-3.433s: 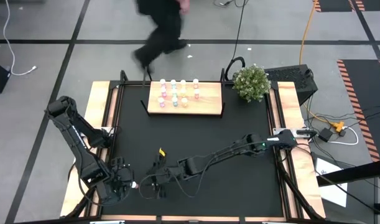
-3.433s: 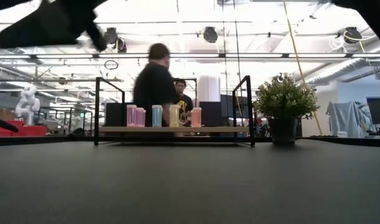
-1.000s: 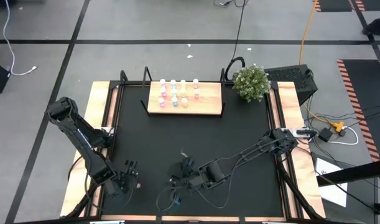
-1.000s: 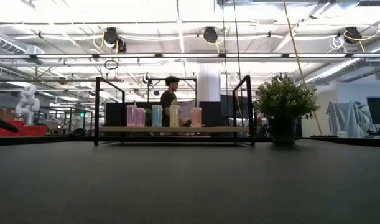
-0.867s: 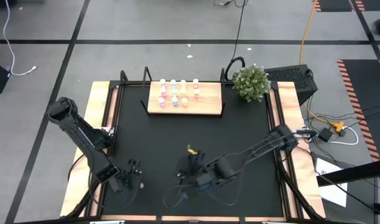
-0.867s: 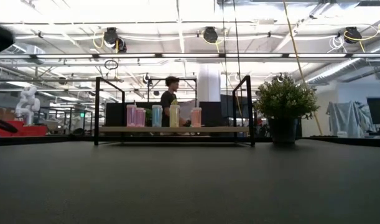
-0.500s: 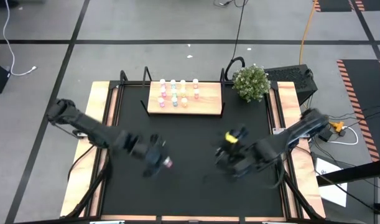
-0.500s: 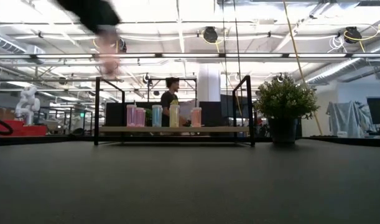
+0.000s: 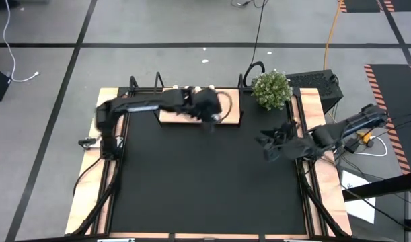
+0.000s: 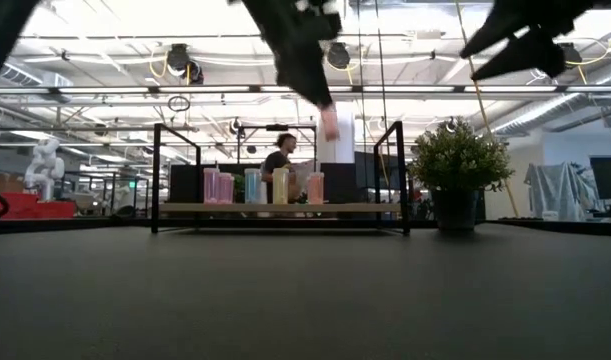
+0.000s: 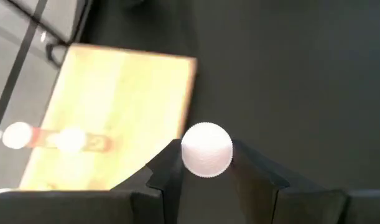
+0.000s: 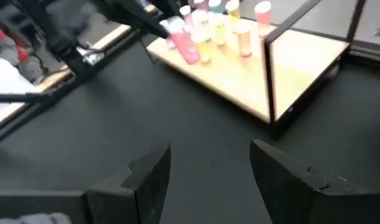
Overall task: Pick and place medicine bottles onto shelf by color
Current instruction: Put the red medicine bottle on the shelf aligned with the other red medicine bottle
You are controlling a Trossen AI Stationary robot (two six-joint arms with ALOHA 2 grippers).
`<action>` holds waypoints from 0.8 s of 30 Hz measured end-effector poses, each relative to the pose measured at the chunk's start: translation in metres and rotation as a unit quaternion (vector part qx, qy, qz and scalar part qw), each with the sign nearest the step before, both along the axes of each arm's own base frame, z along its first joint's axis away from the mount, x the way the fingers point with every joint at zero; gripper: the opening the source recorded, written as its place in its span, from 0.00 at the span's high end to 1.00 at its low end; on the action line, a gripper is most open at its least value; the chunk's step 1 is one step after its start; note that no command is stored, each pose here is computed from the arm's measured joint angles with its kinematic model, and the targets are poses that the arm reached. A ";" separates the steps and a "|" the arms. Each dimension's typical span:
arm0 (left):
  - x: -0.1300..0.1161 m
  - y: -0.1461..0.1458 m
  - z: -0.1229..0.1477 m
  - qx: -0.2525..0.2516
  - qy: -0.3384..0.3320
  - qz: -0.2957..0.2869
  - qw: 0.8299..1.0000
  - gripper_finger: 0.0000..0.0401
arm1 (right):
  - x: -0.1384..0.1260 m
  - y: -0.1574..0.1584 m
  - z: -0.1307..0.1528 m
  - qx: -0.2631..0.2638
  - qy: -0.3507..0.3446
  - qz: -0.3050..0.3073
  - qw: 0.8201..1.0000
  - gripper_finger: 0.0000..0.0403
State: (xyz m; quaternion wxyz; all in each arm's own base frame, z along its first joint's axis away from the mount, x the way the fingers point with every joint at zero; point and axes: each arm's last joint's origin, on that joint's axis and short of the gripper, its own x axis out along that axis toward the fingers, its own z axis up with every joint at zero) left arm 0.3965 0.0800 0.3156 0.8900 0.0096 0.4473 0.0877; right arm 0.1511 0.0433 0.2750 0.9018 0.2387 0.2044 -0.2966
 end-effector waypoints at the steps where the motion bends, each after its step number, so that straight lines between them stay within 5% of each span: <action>1: 0.007 0.011 -0.004 0.000 0.012 0.009 1.000 0.69 | -0.007 -0.005 -0.003 0.005 -0.010 0.002 1.000 0.47; 10: 0.031 0.080 -0.048 -0.021 0.082 0.077 0.993 0.69 | -0.038 -0.023 -0.021 0.016 -0.048 0.013 0.999 0.47; 24: 0.037 0.091 -0.073 -0.022 0.101 0.074 0.992 0.69 | -0.041 -0.025 -0.025 -0.012 -0.023 0.053 0.998 0.47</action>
